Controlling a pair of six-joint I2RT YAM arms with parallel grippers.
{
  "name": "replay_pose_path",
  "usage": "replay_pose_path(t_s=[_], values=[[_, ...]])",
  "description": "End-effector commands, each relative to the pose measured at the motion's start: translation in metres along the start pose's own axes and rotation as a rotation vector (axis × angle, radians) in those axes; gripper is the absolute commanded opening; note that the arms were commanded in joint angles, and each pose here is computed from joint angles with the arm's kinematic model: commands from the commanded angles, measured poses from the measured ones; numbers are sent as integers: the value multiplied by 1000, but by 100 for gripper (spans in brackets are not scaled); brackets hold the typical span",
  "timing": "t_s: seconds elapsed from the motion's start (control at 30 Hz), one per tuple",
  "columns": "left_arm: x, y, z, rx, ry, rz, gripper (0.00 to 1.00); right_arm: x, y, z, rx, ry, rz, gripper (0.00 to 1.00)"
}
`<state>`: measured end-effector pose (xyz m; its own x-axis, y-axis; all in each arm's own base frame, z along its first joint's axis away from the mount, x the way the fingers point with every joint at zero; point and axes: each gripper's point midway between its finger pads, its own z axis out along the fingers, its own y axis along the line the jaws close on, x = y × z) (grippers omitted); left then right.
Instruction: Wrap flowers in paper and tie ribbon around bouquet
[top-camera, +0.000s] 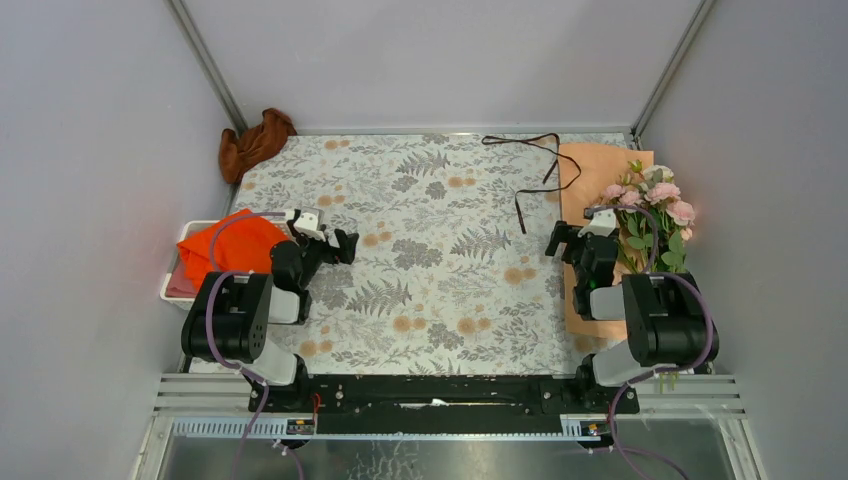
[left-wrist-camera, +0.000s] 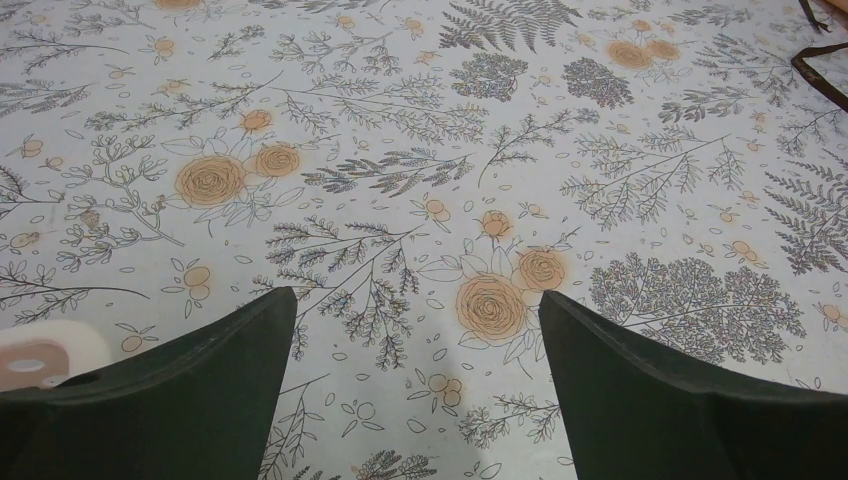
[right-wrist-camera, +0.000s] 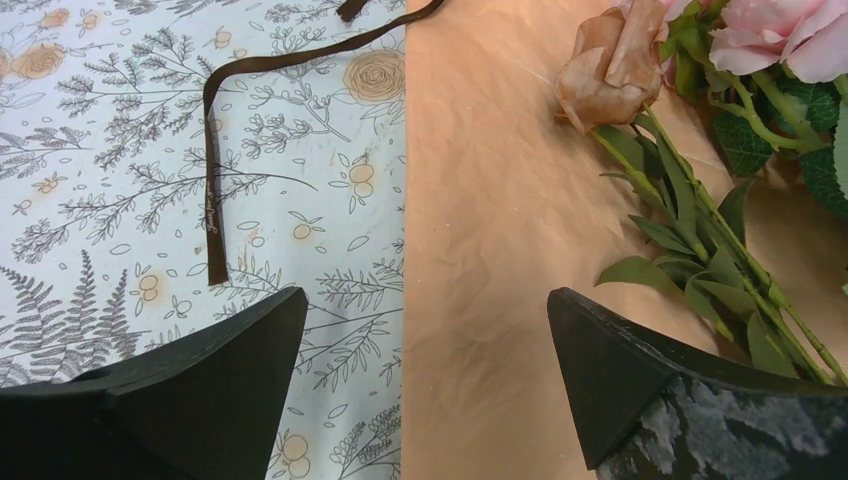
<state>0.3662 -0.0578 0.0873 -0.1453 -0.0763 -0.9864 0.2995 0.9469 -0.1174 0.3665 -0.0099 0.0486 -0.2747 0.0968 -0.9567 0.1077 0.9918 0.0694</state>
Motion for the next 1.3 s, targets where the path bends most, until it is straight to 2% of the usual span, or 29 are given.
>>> replay_pose_path(t_s=[0.0, 0.1, 0.23, 0.33, 0.43, 0.53, 0.6, 0.73, 0.97, 1.27], values=[[-18, 29, -2, -114, -68, 49, 99, -56, 6, 1, -14, -82, -9, 100], [-17, 30, -2, -115, -60, 48, 99, -82, 7, -5, 8, 17, 8, 99], [-24, 32, 1, -123, -64, 44, 99, -123, 12, -16, 34, 139, 63, 77], [-39, 45, 20, -151, 101, -5, 99, -129, 17, -21, 111, 251, 17, 73], [-64, 51, 35, -129, 294, 41, 99, -114, 34, -21, 193, 367, -188, 74], [-81, 46, 28, -101, 448, 27, 99, -96, 25, -19, 316, 523, -298, 74], [-82, 35, 18, -60, 500, 8, 99, -84, 16, -15, 381, 591, -353, 73], [-77, 14, 2, 19, 536, -29, 99, -52, 15, -3, 388, 691, -419, 73], [-81, 12, -4, 6, 535, -47, 99, -6, 8, 26, 423, 750, -516, 73], [-74, 17, -5, -29, 568, -58, 99, -7, -13, 75, 551, 732, -632, 68]])
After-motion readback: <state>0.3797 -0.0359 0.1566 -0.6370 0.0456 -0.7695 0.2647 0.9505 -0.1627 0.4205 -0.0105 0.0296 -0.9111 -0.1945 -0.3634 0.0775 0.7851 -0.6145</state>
